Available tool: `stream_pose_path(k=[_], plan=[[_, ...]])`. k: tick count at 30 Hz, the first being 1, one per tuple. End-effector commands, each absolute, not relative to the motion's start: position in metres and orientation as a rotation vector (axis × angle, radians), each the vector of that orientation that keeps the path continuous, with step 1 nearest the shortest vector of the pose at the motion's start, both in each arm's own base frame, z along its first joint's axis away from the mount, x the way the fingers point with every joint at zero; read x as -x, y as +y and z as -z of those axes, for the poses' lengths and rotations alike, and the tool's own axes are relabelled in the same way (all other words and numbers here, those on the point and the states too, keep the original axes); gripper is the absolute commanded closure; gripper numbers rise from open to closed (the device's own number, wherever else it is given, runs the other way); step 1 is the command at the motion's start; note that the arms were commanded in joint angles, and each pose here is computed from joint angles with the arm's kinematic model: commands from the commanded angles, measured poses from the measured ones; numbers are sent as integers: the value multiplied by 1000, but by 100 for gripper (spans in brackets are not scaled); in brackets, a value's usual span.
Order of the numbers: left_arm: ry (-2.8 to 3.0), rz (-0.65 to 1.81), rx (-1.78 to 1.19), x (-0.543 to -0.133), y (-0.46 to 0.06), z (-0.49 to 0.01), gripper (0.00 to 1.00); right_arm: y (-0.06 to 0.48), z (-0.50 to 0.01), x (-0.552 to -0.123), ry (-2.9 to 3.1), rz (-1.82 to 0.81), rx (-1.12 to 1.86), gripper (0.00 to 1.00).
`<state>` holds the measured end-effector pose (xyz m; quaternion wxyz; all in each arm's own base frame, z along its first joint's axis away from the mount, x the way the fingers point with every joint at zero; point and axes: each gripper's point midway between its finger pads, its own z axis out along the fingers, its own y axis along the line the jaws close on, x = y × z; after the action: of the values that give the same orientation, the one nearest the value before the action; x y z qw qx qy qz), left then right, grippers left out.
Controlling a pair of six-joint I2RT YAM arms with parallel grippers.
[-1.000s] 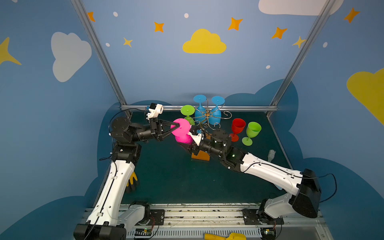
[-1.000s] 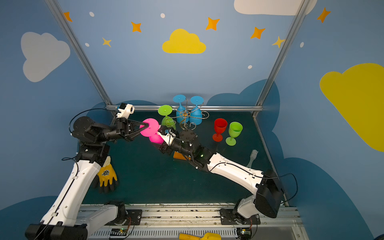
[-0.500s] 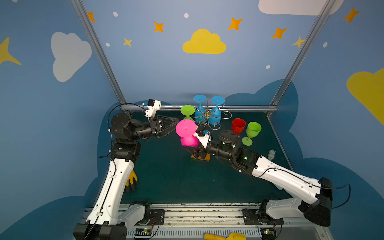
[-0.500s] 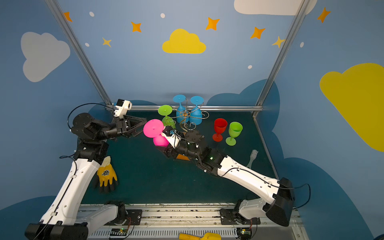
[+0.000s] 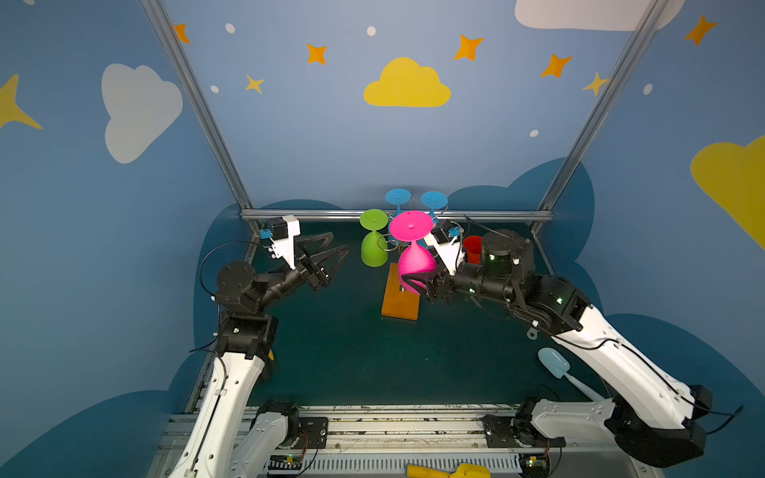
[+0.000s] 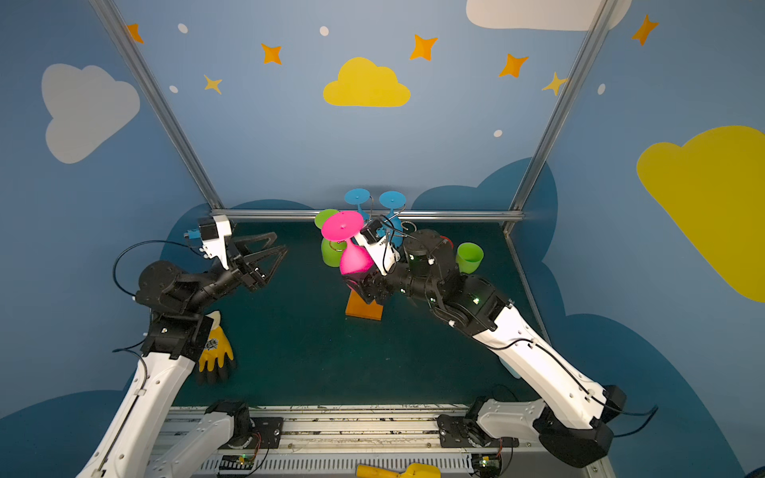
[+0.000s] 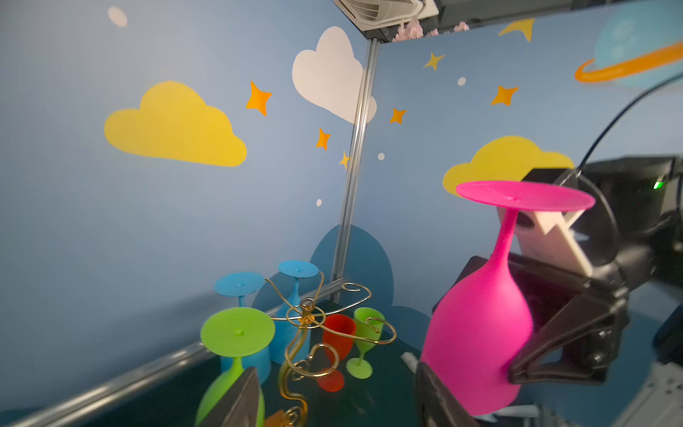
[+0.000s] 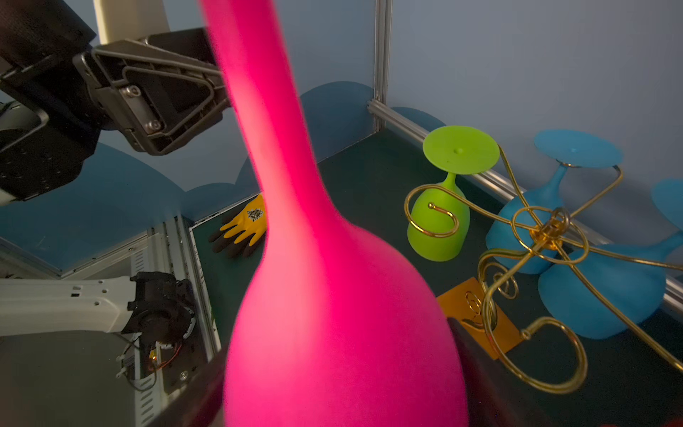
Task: Take the wine glass off the wine glass rack
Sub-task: Pick up the wine glass from the wine glass rack.
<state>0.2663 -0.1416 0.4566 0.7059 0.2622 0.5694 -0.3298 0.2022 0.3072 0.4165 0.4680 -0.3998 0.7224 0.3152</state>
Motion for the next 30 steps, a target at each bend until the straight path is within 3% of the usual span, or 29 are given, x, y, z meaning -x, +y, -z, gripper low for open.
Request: stream_pose_path(k=[1, 7, 20, 30], plan=[[1052, 417, -794, -262, -145, -474, 38, 298, -402, -189, 1897, -790, 1032, 63], [908, 347, -961, -257, -167, -484, 42, 304, -399, -192, 1946, -806, 1052, 64], [824, 431, -1113, -246, -192, -472, 50, 338, -387, -207, 1979, -874, 1096, 66], [821, 346, -1110, -265, -200, -477, 52, 352, -382, -210, 1976, -912, 1138, 66]])
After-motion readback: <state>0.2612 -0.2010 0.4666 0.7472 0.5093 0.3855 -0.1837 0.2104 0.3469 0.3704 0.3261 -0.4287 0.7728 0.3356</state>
